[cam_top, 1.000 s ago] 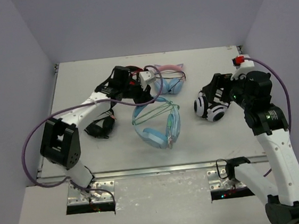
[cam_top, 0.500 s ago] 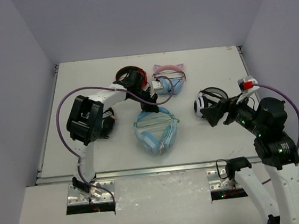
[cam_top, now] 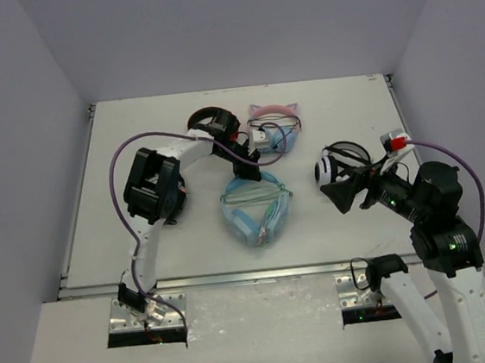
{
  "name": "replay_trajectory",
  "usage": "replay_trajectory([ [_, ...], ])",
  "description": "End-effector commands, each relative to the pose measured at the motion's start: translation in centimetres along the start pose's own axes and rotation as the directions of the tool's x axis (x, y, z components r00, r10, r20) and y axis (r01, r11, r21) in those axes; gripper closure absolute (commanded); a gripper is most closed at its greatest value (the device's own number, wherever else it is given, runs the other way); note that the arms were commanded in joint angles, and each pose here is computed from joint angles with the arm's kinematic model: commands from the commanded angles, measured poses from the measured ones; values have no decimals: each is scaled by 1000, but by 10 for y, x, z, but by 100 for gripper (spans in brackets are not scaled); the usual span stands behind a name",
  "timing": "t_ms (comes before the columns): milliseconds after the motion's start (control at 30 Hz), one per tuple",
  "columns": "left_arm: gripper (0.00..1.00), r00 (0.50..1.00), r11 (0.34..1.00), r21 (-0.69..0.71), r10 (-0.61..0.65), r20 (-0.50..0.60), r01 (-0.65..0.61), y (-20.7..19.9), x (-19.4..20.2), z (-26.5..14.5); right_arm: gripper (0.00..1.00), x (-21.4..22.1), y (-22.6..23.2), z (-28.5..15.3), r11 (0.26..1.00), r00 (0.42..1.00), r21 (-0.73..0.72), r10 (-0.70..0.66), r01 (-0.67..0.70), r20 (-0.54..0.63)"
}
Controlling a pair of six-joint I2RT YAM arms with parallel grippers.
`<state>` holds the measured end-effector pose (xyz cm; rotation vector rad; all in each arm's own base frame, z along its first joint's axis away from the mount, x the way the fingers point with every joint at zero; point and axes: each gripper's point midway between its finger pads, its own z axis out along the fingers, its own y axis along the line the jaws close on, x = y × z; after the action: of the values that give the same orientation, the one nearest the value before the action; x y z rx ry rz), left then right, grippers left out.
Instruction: Wrap the headphones
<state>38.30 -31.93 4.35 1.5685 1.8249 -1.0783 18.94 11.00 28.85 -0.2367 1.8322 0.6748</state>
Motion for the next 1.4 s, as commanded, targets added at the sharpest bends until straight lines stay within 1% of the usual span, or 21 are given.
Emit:
replay_trajectory([
  [0,78,998,998,51,-28,56,26,-12,-17,-7,1,-13,10,-5,999,999,-31,-18,19,39],
  [267,65,998,995,-92,-44,47,48,1,-29,-20,1,-22,15,-12,999,997,-30,-32,35,73],
  [400,63,998,981,-187,-38,49,46,11,-43,-31,1,-24,15,-14,999,996,-22,-43,45,82],
  [600,62,998,917,-396,-56,13,56,39,-51,-49,1,-32,10,-20,997,992,23,-71,69,106],
  [700,62,998,892,-448,-50,29,58,42,-64,-56,1,-34,9,-21,997,991,32,-76,73,108],
  [733,62,997,868,-490,-73,39,83,46,-67,-61,1,-35,10,-20,997,991,29,-76,73,107],
  [767,62,996,849,-523,-51,69,80,47,-82,-72,1,-33,8,-18,997,993,30,-77,75,92],
  [800,62,990,800,-584,-96,106,140,53,-87,-84,1,-32,6,-16,997,994,35,-76,73,85],
  [867,62,976,723,-664,-70,206,192,52,-122,-118,1,-27,-7,-13,994,996,95,-67,61,58],
  [900,60,947,599,-737,-146,286,315,57,-115,-138,1,-23,-15,-11,990,997,126,-66,60,45],
  [933,57,924,527,-764,-132,358,371,57,-123,-156,1,-19,-30,-13,977,997,207,-63,55,34],
  [967,49,892,461,-777,-77,446,428,39,-145,-194,1,-16,-40,-14,965,997,254,-75,68,19],
  [1000,19,841,315,-783,-123,527,537,36,-119,-211,1,-13,-50,-15,951,997,300,-75,71,4],
  [1033,0,798,260,-765,-40,602,590,14,-137,-248,1,-9,-65,-21,920,997,386,-71,70,-14],
  [1067,0,770,180,-755,-24,638,631,6,-128,-266,1,-6,-73,-25,902,997,425,-75,79,-27],
  [1100,0,707,26,-707,5,707,707,-1,-113,-293,1,-7,-77,-28,889,997,451,-76,81,-29],
  [1167,0,660,-108,-654,29,751,749,-32,-88,-329,1,-4,-81,-34,872,996,481,-80,92,-46],
  [1200,0,639,-215,-619,32,768,755,-46,-69,-344,1,-6,-80,-37,871,995,481,-90,100,-45],
  [1267,0,622,-282,-582,74,779,763,-79,-55,-372,1,-2,-80,-41,868,994,486,-83,105,-67],
  [1300,0,608,-313,-549,135,782,775,-106,-53,-394,1,-1,-78,-44,867,994,487,-83,106,-70],
  [1367,0,615,-340,-543,157,772,768,-125,-36,-402,1,1,-76,-44,874,993,472,-86,112,-77],
])
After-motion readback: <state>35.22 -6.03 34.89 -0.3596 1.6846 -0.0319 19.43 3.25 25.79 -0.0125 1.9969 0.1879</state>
